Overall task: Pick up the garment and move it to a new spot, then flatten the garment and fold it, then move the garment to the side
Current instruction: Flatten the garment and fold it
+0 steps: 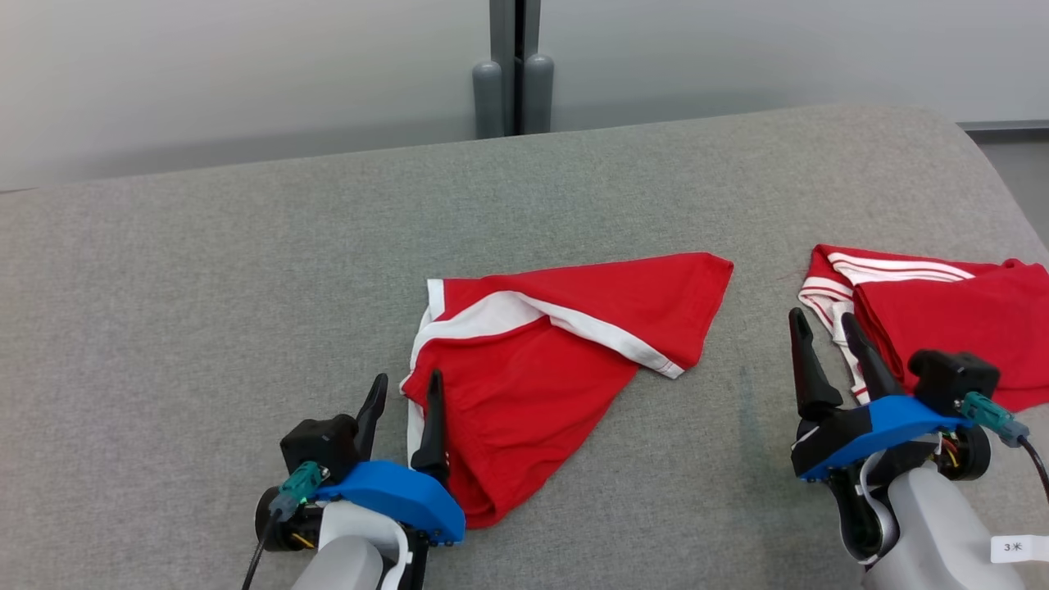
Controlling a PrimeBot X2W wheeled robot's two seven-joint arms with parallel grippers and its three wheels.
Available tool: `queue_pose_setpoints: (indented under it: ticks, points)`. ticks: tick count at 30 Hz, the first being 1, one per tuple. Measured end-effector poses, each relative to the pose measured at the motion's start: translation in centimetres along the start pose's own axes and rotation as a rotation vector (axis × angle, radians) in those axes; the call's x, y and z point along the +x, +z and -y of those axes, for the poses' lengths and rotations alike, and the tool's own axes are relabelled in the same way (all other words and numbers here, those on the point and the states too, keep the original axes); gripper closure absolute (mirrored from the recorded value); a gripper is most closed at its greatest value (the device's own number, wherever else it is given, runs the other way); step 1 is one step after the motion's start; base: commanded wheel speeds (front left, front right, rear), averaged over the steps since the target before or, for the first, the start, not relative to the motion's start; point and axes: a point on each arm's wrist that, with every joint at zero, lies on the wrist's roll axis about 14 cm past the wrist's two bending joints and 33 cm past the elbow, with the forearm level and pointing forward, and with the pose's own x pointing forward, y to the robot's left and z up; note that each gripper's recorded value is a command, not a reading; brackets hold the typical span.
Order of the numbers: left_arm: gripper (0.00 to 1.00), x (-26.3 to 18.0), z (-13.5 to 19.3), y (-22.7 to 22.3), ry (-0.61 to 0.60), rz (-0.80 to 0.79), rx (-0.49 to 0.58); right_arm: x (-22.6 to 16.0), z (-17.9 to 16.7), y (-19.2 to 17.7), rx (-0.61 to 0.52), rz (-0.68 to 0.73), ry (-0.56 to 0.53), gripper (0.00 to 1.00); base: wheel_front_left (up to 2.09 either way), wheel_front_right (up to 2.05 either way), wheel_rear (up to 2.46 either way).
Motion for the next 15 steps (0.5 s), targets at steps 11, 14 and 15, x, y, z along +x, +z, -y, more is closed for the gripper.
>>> queue_pose_setpoints:
  ticks: [11,14,15]
  points:
    - [0.46,2.1,-0.5,-4.0,0.005,-0.162,-0.032,-0.4,0.8,-0.8,-0.008,-0.024,-0.012,0.0,0.0,0.0,0.0]
    - [1.0,2.4,-0.3,-4.5,-0.012,-0.185,-0.005,-0.4,0.8,-0.9,-0.006,-0.025,-0.014,0.0,0.0,0.0,0.0]
    - [1.0,2.6,-0.1,-4.4,-0.022,-0.186,0.014,-0.4,0.8,-0.9,-0.004,-0.024,-0.014,0.0,0.0,0.0,0.0]
